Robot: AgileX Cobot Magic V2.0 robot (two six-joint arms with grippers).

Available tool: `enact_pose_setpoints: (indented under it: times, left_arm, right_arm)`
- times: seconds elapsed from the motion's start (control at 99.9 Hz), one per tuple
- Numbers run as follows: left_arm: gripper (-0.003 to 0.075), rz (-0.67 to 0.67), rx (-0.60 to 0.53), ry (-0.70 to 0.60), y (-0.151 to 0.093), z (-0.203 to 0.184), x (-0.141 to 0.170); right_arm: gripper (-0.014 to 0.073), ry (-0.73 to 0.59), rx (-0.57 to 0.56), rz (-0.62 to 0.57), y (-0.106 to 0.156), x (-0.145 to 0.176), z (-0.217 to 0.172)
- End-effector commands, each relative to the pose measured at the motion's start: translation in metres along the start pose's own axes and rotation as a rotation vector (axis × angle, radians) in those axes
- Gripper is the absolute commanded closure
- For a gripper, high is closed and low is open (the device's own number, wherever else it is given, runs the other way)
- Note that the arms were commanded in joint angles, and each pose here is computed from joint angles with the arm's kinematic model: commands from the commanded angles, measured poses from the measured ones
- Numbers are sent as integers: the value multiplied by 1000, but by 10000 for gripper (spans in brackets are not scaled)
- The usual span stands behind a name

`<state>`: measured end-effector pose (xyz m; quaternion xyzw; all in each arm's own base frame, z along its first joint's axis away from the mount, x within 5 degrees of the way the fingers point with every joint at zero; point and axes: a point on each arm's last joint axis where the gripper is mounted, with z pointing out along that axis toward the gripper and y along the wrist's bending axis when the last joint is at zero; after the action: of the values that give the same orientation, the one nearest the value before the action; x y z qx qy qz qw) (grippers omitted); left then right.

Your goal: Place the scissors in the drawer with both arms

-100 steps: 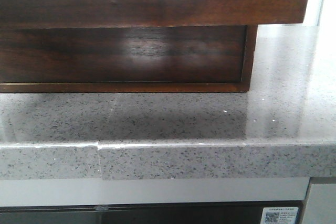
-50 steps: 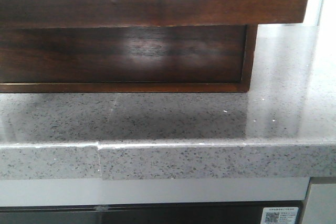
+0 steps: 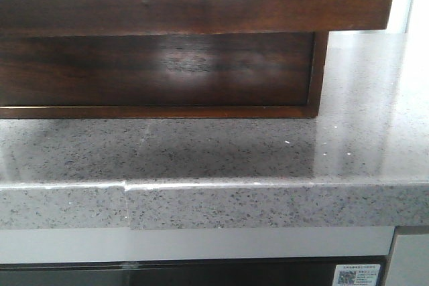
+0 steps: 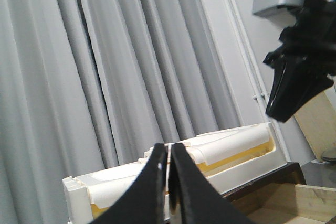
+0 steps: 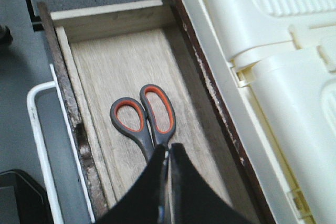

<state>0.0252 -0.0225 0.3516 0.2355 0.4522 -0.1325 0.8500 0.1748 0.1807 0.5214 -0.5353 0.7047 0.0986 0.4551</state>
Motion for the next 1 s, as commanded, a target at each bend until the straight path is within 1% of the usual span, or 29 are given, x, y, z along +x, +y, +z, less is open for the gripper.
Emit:
enact_pose_setpoints:
  times: [0.0, 0.09, 0.18, 0.35, 0.45, 0.51, 0.521, 0.631, 0.721, 0.821, 0.991]
  left_arm:
    - [742, -24, 1, -69, 2, 3, -13]
    - [742, -24, 0, -58, 3, 3, -12]
    - [742, -24, -1, -48, 3, 3, -11]
    - [742, -24, -4, -36, 3, 2, -10]
    - [742, -24, -13, 22, 4, 0, -6]
    - [742, -23, -17, 51, 4, -2, -3]
    - [742, -24, -17, 53, 4, -2, -2]
    - [742, -23, -19, 56, 2, -8, 4]
    - [742, -37, -21, 53, 0, -15, 9]
    - [742, -76, -28, 50, -2, -22, 15]
    - [742, -130, -33, 91, -6, -31, 31]
  right_arm:
    - [641, -154, 71, -1, 0, -8, -42]
    - [635, -191, 89, 5, 4, -3, -58]
    - [635, -222, 106, 8, 10, 7, -67]
    - [635, -291, 148, 15, 26, 38, -78]
    - [635, -331, 174, 21, 40, 65, -78]
    - [635, -390, 208, 23, 49, 82, -85]
    - [635, -383, 205, 24, 51, 86, -81]
    - [635, -485, 264, 35, 68, 120, -86]
    - [635, -534, 293, 39, 83, 150, -84]
    - [636, -547, 303, 41, 98, 182, -78]
    - [636, -539, 299, 41, 119, 222, -70]
